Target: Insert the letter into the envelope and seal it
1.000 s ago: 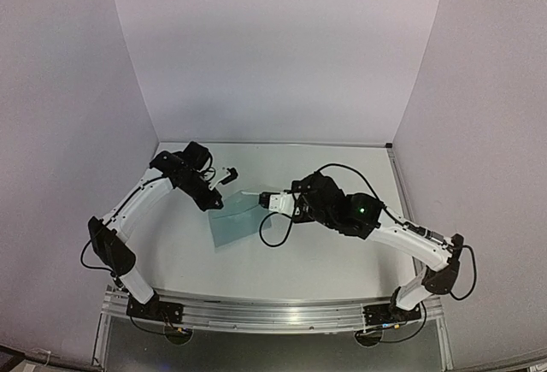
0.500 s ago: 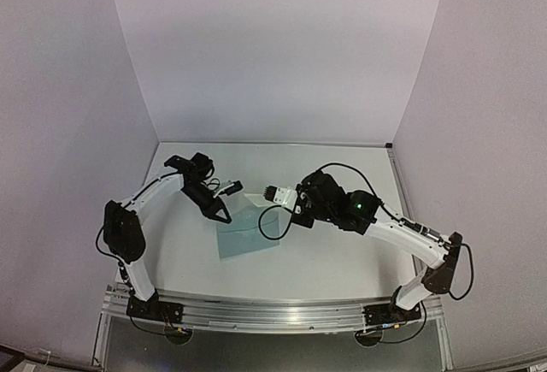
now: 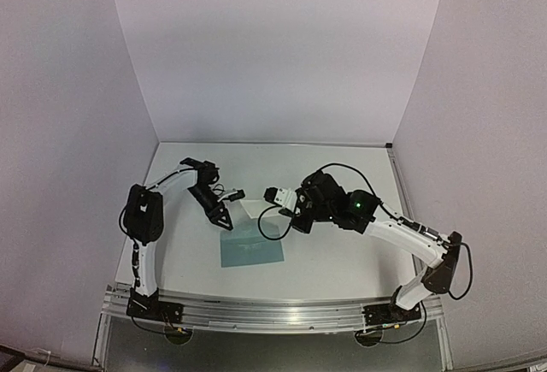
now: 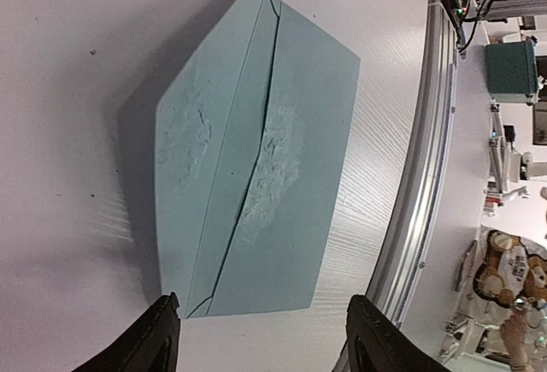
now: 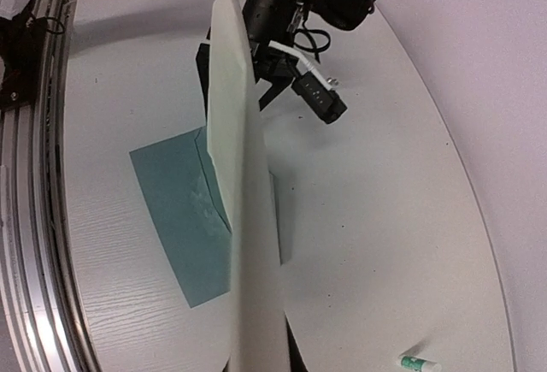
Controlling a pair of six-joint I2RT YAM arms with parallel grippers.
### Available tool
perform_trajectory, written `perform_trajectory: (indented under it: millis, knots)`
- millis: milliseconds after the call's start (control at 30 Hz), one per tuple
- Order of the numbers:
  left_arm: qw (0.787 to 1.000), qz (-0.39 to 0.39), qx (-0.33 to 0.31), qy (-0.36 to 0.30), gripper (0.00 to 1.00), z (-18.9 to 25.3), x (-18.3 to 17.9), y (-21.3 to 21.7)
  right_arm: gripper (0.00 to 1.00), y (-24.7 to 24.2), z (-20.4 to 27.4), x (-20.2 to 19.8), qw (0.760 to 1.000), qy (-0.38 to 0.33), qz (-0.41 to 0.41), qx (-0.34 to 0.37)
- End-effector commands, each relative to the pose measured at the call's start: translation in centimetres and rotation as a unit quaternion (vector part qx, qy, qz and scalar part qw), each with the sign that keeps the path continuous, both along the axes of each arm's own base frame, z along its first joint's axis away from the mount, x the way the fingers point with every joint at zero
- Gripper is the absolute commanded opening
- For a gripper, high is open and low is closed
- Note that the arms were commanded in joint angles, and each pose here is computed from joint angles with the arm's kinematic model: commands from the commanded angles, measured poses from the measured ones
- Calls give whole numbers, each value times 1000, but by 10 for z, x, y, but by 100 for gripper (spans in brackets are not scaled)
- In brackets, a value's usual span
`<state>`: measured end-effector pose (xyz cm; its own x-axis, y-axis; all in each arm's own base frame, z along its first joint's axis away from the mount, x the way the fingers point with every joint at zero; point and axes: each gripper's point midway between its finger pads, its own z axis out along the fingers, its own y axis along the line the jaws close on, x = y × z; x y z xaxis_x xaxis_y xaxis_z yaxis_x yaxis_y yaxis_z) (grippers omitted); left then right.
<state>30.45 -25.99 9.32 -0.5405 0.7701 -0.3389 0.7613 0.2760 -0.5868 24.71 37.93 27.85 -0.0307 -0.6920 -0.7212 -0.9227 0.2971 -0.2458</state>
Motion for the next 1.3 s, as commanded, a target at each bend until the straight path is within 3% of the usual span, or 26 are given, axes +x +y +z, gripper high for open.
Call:
perform_trajectory:
  millis: [0,100,200,267,433,667,833,1100,1267]
  knots:
    - [970,-46,-96,-217,75,122,12,6,0,6,6,-15,999,22,40,24]
    - [932,-85,-162,-313,87,191,-12,9,0,12,7,-17,998,29,51,29]
    - [905,-87,-221,-353,99,243,-35,7,0,18,2,-12,998,30,52,23]
    - [895,-90,-246,-361,100,266,-49,4,0,22,-5,-6,998,25,50,13]
    - [896,-83,-200,-388,100,267,-63,-33,0,35,1,9,999,-1,51,7]
    - [896,-65,-161,-409,96,248,-50,-51,0,50,14,0,994,-10,102,28]
    - [905,-81,-138,-395,80,231,-54,-57,0,54,17,0,993,-13,109,33]
    - [909,-66,-120,-393,28,225,-55,-55,0,57,23,2,993,-19,105,40]
    - [918,-77,-123,-369,3,220,-69,-51,0,59,34,5,993,-29,96,55]
